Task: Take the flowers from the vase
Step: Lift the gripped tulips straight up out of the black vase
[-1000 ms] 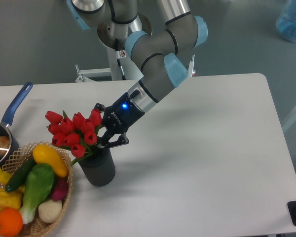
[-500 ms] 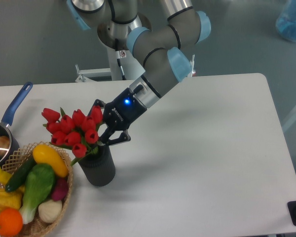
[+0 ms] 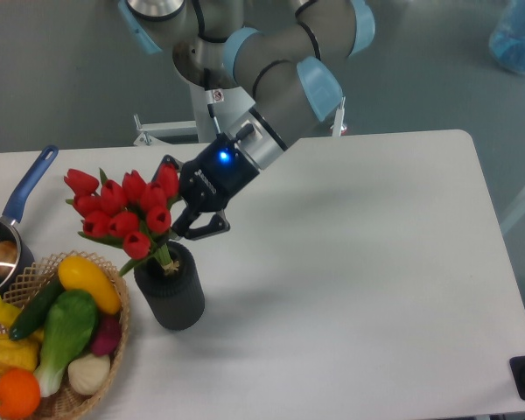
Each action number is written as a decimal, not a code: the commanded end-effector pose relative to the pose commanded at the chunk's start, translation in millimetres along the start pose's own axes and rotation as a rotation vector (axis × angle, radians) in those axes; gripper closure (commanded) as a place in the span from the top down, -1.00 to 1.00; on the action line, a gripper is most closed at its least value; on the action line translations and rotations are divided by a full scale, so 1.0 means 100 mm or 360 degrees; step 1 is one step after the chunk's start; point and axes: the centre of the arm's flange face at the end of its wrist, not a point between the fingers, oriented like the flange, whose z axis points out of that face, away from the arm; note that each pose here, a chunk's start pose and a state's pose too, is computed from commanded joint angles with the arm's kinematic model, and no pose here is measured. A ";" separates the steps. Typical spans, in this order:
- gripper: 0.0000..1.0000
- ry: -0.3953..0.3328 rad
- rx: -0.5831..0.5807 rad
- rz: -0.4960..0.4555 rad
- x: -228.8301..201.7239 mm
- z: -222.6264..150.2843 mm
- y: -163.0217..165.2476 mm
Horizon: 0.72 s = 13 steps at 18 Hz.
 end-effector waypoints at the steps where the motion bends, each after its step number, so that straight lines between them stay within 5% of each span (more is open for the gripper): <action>1: -0.23 -0.0008 0.0001 -0.0002 0.03 -0.03 -0.06; 13: -0.23 -0.0085 0.0039 -0.0070 0.32 -0.30 -0.51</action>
